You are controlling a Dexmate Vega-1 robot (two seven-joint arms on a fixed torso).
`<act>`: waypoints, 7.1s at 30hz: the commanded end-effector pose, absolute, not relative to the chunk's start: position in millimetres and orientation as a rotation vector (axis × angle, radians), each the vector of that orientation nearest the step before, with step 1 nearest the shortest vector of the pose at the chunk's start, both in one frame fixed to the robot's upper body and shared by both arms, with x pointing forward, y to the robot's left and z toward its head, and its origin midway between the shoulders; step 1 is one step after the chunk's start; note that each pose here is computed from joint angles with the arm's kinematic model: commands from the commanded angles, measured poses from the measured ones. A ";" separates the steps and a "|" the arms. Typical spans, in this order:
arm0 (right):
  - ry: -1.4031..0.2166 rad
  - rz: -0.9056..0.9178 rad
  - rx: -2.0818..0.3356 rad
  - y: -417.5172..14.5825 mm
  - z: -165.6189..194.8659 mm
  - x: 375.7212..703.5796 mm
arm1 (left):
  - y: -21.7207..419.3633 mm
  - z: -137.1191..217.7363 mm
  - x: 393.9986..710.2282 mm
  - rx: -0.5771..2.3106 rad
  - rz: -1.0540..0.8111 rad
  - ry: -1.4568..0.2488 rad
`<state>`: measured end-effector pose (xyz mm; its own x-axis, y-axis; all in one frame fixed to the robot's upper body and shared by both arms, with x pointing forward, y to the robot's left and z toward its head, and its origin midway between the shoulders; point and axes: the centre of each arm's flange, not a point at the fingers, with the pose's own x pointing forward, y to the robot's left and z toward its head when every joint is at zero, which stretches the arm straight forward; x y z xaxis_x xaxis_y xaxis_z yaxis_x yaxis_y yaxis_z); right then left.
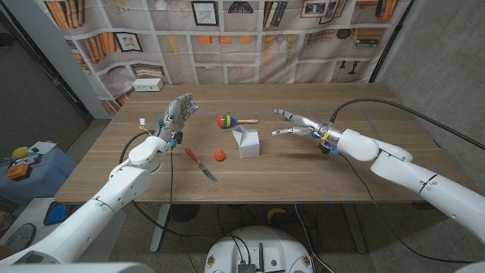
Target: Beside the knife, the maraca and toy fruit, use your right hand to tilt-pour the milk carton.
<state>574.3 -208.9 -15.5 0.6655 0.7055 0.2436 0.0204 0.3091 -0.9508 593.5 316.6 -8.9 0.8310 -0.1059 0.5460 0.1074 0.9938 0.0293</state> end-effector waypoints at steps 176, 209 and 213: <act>-0.874 0.493 -1.513 -153.4 30.3 601.3 | 296.8 -52.6 597.4 -0.058 -0.135 -0.501; -0.750 0.431 -1.850 -144.2 87.2 561.5 | 299.7 -55.7 592.8 -0.064 -0.130 -0.510; -0.736 0.419 -1.895 -140.6 92.7 559.0 | 300.1 -55.6 592.9 -0.063 -0.132 -0.511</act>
<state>568.4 -147.7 77.9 0.7097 0.7004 0.0754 0.2929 -0.1961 -0.9358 594.1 299.0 -55.8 0.8665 -0.1099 0.4870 0.1413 0.9896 -0.0281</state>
